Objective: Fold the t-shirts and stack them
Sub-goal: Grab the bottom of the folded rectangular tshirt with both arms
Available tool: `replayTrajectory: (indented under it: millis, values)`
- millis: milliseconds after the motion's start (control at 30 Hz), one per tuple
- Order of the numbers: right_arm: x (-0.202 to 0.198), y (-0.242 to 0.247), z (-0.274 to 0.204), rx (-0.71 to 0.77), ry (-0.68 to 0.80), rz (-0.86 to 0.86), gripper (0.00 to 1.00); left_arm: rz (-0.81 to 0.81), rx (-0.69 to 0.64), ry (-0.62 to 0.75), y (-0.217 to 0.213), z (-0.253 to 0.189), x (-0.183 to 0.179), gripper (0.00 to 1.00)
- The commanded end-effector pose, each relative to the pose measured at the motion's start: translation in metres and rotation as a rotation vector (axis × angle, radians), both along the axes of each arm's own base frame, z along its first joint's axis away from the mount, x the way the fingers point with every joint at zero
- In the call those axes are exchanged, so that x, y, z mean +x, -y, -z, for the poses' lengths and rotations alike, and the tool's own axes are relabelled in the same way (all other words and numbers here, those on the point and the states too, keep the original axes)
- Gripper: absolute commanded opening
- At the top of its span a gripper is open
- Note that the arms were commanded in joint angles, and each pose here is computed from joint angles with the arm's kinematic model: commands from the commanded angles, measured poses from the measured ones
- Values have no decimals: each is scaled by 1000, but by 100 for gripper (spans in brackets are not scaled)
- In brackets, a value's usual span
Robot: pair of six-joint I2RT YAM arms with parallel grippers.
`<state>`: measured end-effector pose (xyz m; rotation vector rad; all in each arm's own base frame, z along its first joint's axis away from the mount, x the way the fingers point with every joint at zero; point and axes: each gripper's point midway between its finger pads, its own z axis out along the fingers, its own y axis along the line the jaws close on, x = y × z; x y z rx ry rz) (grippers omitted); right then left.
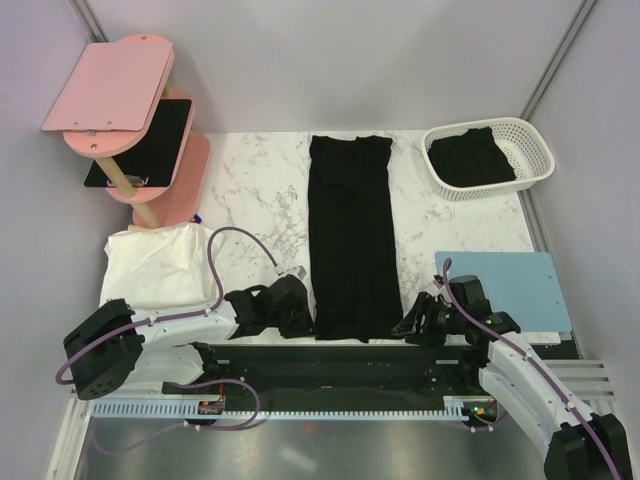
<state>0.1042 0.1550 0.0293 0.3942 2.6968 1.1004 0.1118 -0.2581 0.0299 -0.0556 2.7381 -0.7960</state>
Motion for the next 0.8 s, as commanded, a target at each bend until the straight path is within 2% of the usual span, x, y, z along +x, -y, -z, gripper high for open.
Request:
replayTrajectory:
  millis: [0,167,467,767]
  values:
    - [-7,3,11,-18,-32,16,58,-39,-6,5,1,-8,1,2]
    - [1,2,10,-3,11,51,54,-44,15,-14,-5,0,-3,2]
    - [16,0,-4,32,101,98,54,-45,64,-12,-6,11,0,2]
    - [4,-7,7,60,6,28,44,-41,72,-4,-3,11,2,2]
